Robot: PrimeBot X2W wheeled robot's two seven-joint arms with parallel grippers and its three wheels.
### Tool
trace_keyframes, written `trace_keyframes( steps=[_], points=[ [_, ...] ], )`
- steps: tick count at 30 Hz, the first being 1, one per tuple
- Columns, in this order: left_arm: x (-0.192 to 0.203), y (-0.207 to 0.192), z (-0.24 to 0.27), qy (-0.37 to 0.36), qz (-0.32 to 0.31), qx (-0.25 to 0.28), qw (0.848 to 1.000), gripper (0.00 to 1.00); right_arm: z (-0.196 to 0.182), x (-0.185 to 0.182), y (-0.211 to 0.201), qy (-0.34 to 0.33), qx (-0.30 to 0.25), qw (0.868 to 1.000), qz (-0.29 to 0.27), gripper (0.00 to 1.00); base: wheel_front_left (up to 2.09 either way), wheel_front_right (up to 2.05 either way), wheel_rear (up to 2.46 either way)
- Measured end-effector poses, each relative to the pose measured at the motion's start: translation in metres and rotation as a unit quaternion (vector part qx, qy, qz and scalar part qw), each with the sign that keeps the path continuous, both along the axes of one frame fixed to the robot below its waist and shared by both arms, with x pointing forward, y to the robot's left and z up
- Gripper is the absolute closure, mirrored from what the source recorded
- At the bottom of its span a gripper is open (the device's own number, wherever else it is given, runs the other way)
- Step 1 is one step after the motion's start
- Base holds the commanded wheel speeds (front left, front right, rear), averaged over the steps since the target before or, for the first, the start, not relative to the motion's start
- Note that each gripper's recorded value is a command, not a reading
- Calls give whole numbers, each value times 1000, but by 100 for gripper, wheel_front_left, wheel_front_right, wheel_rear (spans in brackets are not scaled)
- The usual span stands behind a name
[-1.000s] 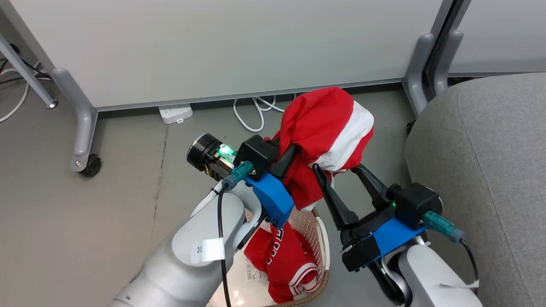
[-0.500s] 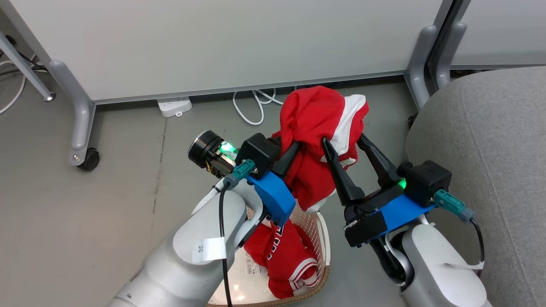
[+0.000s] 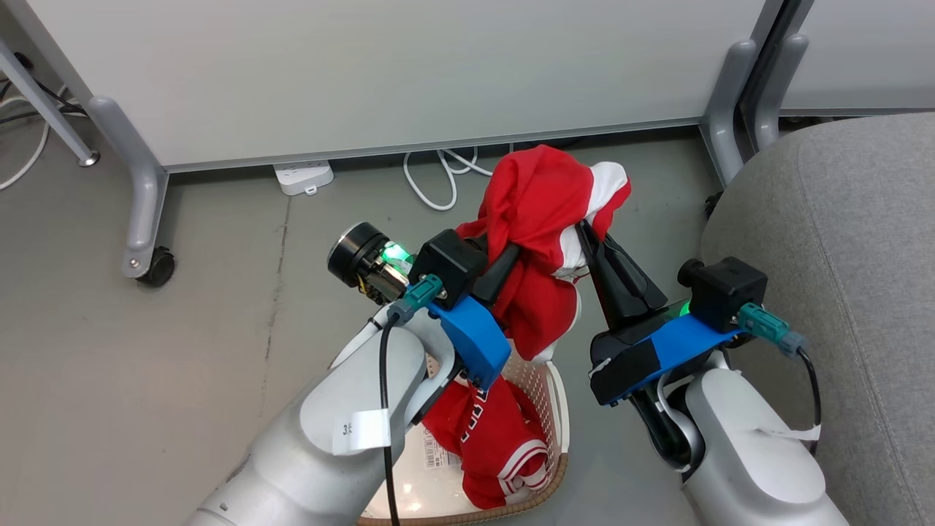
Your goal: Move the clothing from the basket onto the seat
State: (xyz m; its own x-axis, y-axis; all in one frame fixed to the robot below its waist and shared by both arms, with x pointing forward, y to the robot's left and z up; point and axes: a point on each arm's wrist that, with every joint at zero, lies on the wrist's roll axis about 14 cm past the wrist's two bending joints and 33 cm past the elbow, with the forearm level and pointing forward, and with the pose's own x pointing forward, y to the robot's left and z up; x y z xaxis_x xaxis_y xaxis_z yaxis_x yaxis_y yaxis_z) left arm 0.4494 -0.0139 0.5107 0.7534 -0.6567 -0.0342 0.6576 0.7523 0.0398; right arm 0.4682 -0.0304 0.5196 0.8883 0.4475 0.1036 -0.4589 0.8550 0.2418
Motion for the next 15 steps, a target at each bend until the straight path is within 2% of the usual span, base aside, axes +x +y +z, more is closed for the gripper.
trace_keyframes(
  steps=[15],
  points=[
    [-1,-1,1,0,-2,-1,1000,100,4,-1,2,-2,7,1000,3,100,0,0,0]
  ],
)
